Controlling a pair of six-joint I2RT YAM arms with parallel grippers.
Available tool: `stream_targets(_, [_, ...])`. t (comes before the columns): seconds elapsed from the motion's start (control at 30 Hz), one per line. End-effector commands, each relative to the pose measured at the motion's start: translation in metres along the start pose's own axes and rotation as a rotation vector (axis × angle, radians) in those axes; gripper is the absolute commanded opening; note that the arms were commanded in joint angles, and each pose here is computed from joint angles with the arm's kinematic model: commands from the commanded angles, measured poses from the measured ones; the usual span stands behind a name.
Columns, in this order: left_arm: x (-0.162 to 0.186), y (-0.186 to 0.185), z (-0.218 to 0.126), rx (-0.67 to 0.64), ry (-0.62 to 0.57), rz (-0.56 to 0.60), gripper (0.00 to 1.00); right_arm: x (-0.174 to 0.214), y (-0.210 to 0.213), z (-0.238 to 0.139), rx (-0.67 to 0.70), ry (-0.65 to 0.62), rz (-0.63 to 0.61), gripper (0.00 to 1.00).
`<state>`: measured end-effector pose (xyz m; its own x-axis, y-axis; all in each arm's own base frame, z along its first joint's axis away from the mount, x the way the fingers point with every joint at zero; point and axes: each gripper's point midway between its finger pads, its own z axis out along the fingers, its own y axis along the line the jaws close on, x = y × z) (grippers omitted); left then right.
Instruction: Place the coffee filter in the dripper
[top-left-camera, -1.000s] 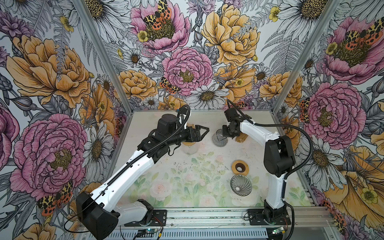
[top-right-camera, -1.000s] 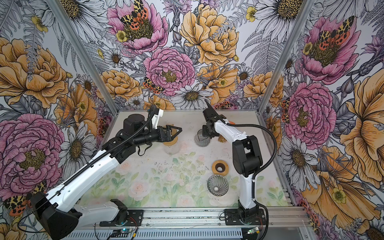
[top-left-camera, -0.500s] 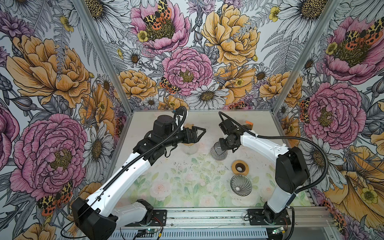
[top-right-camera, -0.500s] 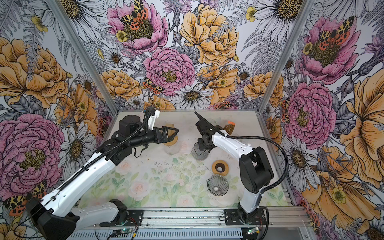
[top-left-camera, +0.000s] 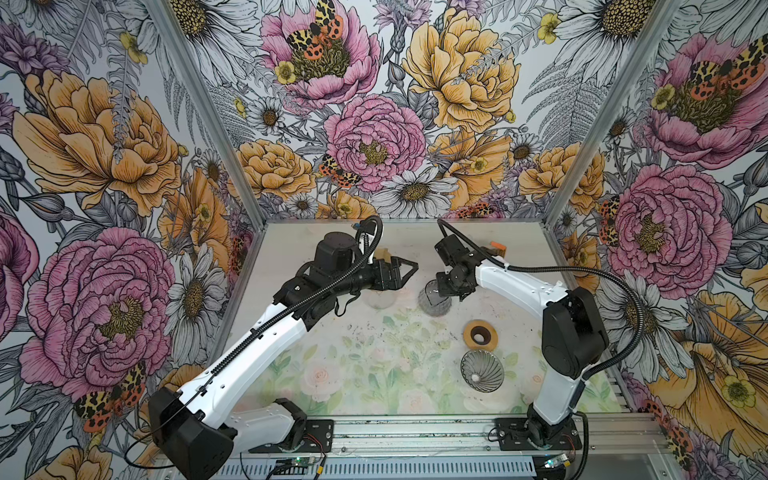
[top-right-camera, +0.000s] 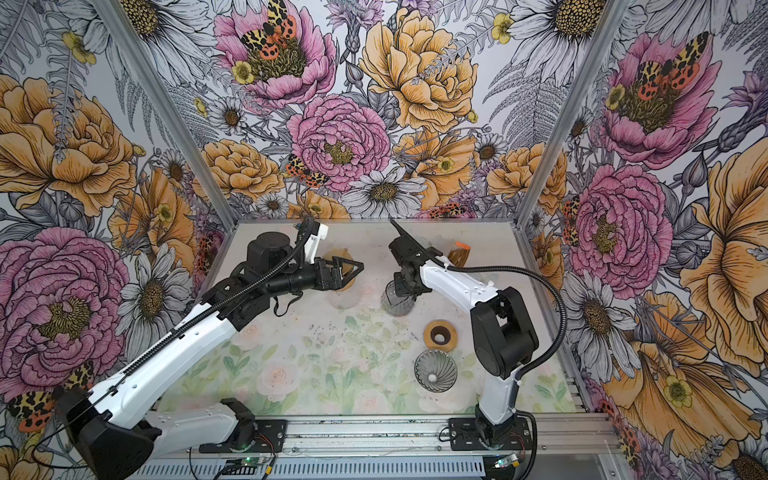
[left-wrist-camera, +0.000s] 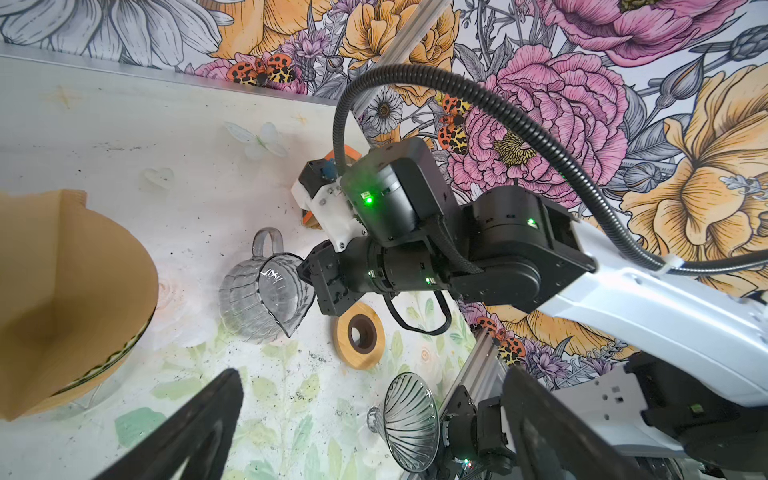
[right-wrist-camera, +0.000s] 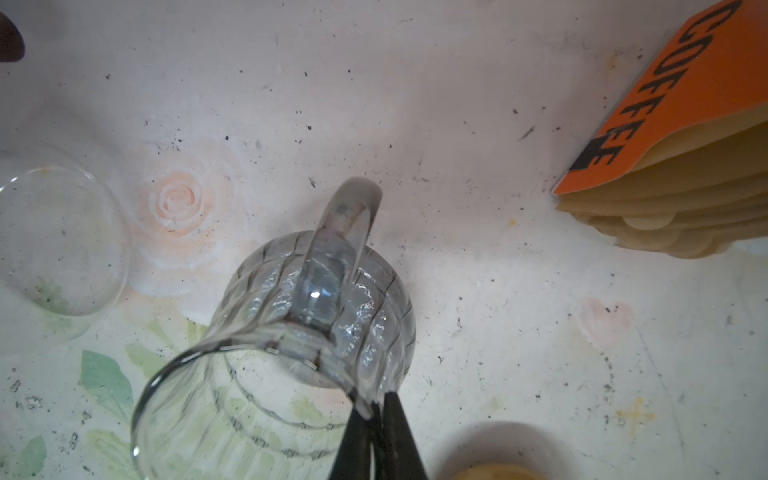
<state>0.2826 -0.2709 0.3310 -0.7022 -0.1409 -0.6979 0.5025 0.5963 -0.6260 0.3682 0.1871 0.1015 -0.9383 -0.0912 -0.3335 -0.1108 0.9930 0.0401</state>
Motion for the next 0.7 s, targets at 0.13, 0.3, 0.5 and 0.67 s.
stream_targets(0.13, [0.002, 0.000, 0.002, 0.003, -0.015, -0.024, 0.99, 0.003, 0.010, -0.020, -0.080, -0.031, 0.003, 0.07])
stream_targets(0.3, [0.005, -0.008, 0.008, 0.017, -0.014, -0.035, 0.99, 0.018, 0.014, -0.018, -0.089, -0.008, -0.041, 0.07])
stream_targets(0.5, [0.005, -0.001, 0.016, -0.010, -0.011, -0.103, 0.99, 0.027, 0.008, -0.009, -0.049, 0.014, -0.033, 0.12])
stream_targets(0.67, [0.006, 0.003, 0.021, -0.027, -0.004, -0.114, 0.99, 0.023, 0.008, -0.015, -0.041, -0.010, -0.040, 0.24])
